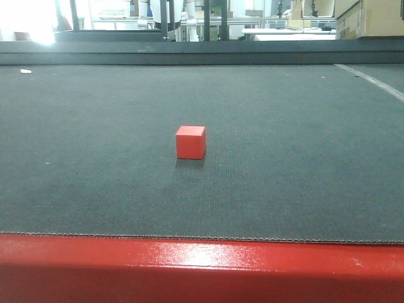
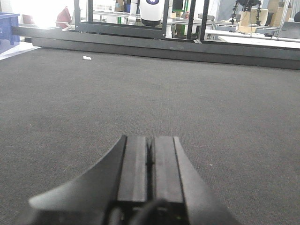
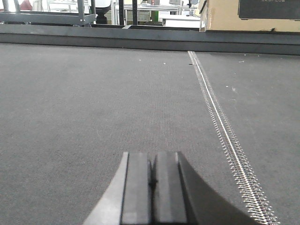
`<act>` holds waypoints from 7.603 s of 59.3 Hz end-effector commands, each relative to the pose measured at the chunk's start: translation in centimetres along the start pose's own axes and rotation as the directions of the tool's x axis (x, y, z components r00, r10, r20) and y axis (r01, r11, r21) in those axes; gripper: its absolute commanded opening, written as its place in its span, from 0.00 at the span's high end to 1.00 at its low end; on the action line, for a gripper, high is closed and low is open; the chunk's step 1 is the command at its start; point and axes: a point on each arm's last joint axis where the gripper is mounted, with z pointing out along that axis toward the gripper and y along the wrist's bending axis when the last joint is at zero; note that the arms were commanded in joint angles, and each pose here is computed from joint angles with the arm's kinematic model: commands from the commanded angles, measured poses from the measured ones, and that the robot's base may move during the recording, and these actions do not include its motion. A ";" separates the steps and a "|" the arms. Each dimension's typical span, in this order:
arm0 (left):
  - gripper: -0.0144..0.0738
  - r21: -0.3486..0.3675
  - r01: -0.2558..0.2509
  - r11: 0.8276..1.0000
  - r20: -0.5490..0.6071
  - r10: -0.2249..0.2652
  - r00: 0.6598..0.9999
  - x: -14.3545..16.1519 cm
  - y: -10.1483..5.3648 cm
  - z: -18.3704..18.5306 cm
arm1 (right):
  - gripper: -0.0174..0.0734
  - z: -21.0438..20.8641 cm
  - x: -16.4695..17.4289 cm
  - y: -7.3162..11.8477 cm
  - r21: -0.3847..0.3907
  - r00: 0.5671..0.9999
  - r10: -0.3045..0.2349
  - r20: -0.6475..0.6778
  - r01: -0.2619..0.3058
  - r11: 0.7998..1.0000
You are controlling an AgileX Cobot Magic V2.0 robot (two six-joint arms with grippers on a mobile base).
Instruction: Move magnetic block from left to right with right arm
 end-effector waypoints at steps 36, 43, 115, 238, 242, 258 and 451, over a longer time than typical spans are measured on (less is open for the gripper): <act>0.97 0.004 0.004 1.000 0.093 -0.004 0.996 -0.5 0.0 -0.1 | 0.76 -0.2 -1.1 0.0 0.008 0.993 -0.010 0.114 0.010 1.000; 0.97 0.004 0.004 1.000 0.093 -0.004 0.996 -0.5 0.0 -0.1 | 0.76 -0.3 -1.2 0.0 0.008 0.991 -0.011 0.130 0.010 1.000; 0.97 0.004 0.004 1.000 0.093 -0.004 0.996 -0.5 0.0 -0.1 | 0.13 16.1 -19.0 11.6 -0.401 0.935 -0.065 -0.350 -0.087 0.912; 0.97 0.004 0.004 1.000 0.093 -0.004 0.996 -0.5 0.0 -0.1 | 0.61 31.0 -9.8 28.4 -0.079 0.561 -0.009 -0.828 -0.101 0.992; 0.97 0.004 0.004 1.000 0.093 -0.004 0.996 -0.5 0.0 -0.1 | 0.61 30.9 -11.0 27.5 -0.113 0.580 -0.046 -0.813 -0.080 0.990; 0.97 0.004 0.004 1.000 0.093 -0.004 0.996 -0.5 0.0 -0.1 | 0.61 29.1 -14.7 22.0 -0.238 0.613 -0.198 -0.765 0.016 0.971; 0.97 0.004 0.004 1.000 0.093 -0.004 0.996 -0.5 0.0 -0.1 | 0.61 -4.0 -13.5 -0.1 -0.116 0.996 0.006 -0.092 -0.017 0.993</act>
